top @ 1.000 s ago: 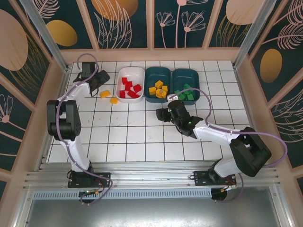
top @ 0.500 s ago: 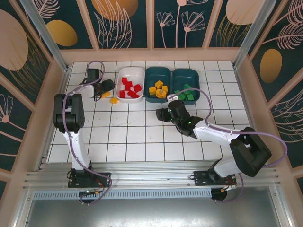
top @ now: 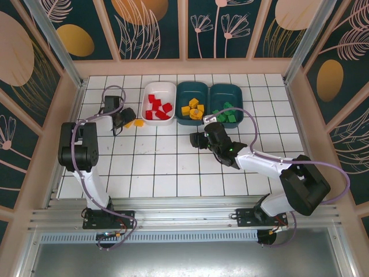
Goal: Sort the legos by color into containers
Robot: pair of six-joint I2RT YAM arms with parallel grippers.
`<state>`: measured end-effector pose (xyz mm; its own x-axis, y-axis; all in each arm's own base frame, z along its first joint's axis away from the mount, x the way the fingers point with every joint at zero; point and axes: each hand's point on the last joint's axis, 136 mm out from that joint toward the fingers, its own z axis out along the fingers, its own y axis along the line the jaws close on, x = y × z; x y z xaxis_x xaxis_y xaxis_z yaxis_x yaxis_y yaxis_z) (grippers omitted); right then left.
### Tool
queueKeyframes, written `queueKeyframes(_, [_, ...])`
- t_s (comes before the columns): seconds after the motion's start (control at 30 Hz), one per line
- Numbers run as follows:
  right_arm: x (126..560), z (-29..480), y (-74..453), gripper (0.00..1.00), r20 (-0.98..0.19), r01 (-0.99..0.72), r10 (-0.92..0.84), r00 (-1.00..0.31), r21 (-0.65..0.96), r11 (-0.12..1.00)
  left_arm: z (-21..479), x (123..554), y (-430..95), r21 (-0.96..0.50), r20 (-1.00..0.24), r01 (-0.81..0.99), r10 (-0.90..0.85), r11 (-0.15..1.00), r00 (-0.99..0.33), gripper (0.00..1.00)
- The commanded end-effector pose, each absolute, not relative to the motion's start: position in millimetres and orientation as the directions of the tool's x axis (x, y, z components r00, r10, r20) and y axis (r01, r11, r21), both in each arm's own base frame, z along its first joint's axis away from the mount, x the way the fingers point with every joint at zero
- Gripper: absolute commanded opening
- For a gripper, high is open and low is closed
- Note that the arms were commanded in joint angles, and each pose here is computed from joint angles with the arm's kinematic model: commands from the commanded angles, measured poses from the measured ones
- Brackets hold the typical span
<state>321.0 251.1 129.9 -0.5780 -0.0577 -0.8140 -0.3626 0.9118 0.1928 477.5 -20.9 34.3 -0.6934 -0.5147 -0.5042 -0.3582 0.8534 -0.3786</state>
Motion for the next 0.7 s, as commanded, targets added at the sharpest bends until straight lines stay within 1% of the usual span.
queueKeyframes(0.0, [320, 137, 255, 0.72, -0.824, -0.368, -0.041, -0.566, 0.207, 0.906, 39, 461, -1, -0.337, -0.510, -0.468, -0.577, 0.817, -0.638, 0.55])
queueKeyframes(0.07, [320, 136, 255, 0.72, -0.822, -0.369, -0.042, -0.567, 0.208, 0.906, 39, 453, 3, -0.319, -0.510, -0.491, -0.584, 0.810, -0.632, 0.55])
queueKeyframes(0.23, [320, 134, 256, 0.72, -0.820, -0.370, -0.045, -0.571, 0.209, 0.905, 35, 445, 2, -0.299, -0.498, -0.484, -0.568, 0.822, -0.656, 0.54])
queueKeyframes(0.37, [320, 132, 257, 0.72, -0.817, -0.370, -0.051, -0.574, 0.203, 0.907, 38, 441, -7, -0.333, -0.483, -0.467, -0.573, 0.819, -0.662, 0.55])
queueKeyframes(0.43, [321, 133, 257, 0.72, -0.818, -0.370, -0.050, -0.572, 0.203, 0.907, 45, 439, -16, -0.347, -0.490, -0.443, -0.562, 0.827, -0.666, 0.59])
queueKeyframes(0.5, [321, 132, 257, 0.72, -0.818, -0.370, -0.050, -0.573, 0.204, 0.906, 52, 439, -22, -0.328, -0.509, -0.424, -0.536, 0.844, -0.673, 0.63])
queueKeyframes(0.6, [321, 131, 258, 0.72, -0.815, -0.371, -0.051, -0.577, 0.206, 0.906, 52, 435, -21, -0.226, -0.549, -0.434, -0.482, 0.872, -0.683, 0.70])
queueKeyframes(0.67, [321, 131, 259, 0.72, -0.815, -0.373, -0.055, -0.577, 0.202, 0.906, 42, 432, -15, -0.164, -0.543, -0.464, -0.472, 0.871, -0.694, 0.71])
